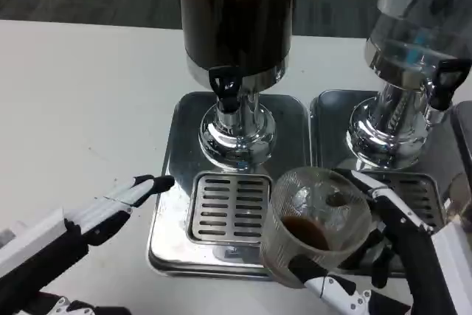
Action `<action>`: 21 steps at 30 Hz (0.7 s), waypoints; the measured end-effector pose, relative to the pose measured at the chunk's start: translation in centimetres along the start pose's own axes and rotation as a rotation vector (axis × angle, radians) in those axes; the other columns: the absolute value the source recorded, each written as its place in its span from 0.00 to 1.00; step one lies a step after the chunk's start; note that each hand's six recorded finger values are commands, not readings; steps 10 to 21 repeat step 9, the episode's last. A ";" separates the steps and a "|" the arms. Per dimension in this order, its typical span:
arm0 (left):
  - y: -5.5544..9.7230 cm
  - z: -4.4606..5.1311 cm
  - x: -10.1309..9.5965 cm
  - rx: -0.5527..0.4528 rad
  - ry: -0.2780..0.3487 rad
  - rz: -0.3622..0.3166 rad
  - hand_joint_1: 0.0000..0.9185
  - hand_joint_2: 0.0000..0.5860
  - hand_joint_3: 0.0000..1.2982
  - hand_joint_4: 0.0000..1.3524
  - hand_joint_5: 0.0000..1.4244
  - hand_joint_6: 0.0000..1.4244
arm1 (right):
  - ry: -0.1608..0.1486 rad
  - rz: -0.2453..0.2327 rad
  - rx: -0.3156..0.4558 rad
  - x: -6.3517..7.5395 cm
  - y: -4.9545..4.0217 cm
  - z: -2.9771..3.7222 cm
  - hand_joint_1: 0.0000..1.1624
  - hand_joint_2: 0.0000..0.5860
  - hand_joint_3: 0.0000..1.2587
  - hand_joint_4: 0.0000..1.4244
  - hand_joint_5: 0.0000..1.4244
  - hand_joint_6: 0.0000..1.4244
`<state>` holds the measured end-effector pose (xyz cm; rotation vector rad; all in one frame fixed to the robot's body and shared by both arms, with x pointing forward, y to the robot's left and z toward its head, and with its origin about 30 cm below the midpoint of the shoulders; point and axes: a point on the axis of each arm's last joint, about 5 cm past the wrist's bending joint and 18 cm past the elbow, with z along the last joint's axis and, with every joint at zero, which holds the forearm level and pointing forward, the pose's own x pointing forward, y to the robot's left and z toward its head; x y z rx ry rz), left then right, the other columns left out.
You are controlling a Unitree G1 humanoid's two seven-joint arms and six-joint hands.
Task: Grasp the cup under the faucet to collect the drink, then remove the cup.
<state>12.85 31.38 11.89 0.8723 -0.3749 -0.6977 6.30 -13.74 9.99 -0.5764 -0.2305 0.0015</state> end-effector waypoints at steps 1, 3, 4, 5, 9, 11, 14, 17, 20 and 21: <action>0.0 0.00 0.0 0.000 0.000 0.000 0.00 0.11 0.00 0.00 0.00 0.04 | -0.001 -0.002 -0.002 0.0 -0.04 0.00 0.75 0.32 0.41 0.41 0.63 0.83; 0.0 0.01 0.0 -0.001 0.001 -0.001 0.00 0.11 0.00 0.00 0.00 0.04 | -0.004 -0.007 -0.005 0.1 -0.14 0.06 0.75 0.32 0.41 0.41 0.63 0.83; 0.0 0.01 0.0 -0.002 0.002 -0.001 0.00 0.10 0.00 0.00 0.00 0.04 | -0.005 -0.007 -0.005 0.1 -0.16 0.06 0.75 0.32 0.41 0.41 0.63 0.83; -0.1 0.01 -0.1 -0.002 0.002 -0.002 0.00 0.10 0.00 0.00 0.00 0.04 | -0.005 -0.007 -0.006 0.1 -0.18 0.06 0.75 0.32 0.41 0.41 0.63 0.83; -0.2 0.07 -0.2 -0.005 0.004 -0.004 0.00 0.10 0.00 0.00 0.00 0.04 | -0.007 -0.004 -0.006 0.0 -0.29 0.20 0.76 0.31 0.42 0.42 0.62 0.84; -0.2 0.07 -0.2 -0.005 0.004 -0.004 0.00 0.10 0.00 0.00 0.00 0.04 | -0.007 -0.004 -0.006 0.0 -0.29 0.20 0.76 0.31 0.42 0.42 0.62 0.84; -0.2 0.07 -0.2 -0.005 0.004 -0.004 0.00 0.10 0.00 0.00 0.00 0.04 | -0.007 -0.004 -0.006 0.0 -0.29 0.20 0.76 0.31 0.42 0.42 0.62 0.84; -0.2 0.07 -0.2 -0.005 0.004 -0.004 0.00 0.10 0.00 0.00 0.00 0.04 | -0.007 -0.004 -0.006 0.0 -0.29 0.20 0.76 0.31 0.42 0.42 0.62 0.84; -0.2 0.07 -0.2 -0.005 0.004 -0.004 0.00 0.10 0.00 0.00 0.00 0.04 | -0.007 -0.004 -0.006 0.0 -0.29 0.20 0.76 0.31 0.42 0.42 0.62 0.84; -0.2 0.07 -0.2 -0.005 0.004 -0.004 0.00 0.10 0.00 0.00 0.00 0.04 | -0.007 -0.004 -0.006 0.0 -0.29 0.20 0.76 0.31 0.42 0.42 0.62 0.84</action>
